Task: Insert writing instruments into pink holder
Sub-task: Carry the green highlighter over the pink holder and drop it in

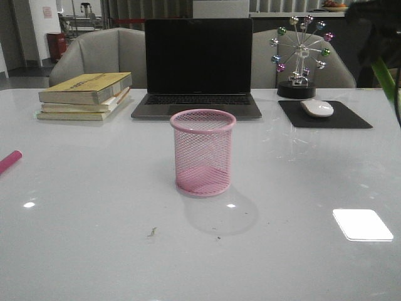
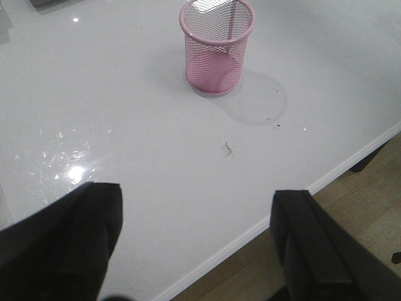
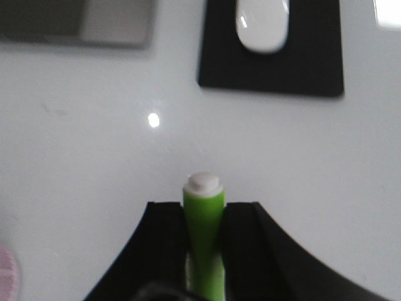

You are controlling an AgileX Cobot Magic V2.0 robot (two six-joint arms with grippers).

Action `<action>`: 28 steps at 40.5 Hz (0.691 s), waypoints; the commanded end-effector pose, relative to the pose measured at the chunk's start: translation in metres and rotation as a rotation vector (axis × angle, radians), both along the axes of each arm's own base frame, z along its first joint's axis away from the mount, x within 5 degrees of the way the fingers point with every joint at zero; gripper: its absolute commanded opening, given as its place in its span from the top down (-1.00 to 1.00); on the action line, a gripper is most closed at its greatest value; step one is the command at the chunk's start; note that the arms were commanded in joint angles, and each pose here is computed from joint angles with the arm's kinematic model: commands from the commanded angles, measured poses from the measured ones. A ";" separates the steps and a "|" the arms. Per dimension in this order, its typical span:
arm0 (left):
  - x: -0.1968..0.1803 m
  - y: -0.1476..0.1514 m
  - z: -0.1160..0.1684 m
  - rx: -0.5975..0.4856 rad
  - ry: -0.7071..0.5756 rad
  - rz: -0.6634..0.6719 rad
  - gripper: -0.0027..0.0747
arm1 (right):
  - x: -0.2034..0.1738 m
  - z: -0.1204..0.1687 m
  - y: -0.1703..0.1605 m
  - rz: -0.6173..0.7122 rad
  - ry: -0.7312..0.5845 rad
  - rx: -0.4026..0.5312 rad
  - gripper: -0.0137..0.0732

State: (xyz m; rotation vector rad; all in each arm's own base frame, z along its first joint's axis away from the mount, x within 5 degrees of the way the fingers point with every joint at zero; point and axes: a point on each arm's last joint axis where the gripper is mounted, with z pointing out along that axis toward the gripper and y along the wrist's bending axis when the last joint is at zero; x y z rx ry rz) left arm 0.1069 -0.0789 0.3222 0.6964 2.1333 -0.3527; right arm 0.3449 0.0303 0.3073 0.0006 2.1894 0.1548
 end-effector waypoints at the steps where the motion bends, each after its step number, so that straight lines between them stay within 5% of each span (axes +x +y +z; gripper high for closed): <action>1: 0.003 -0.004 0.014 -0.063 -0.074 -0.009 -0.49 | -0.024 0.046 0.026 0.052 -0.342 0.037 0.26; 14: 0.003 -0.004 0.014 -0.063 -0.074 -0.009 -0.49 | -0.067 0.040 0.109 0.267 -0.746 0.165 0.26; 28: 0.003 -0.004 0.014 -0.063 -0.074 -0.009 -0.49 | -0.045 -0.011 0.153 0.317 -0.846 0.190 0.26</action>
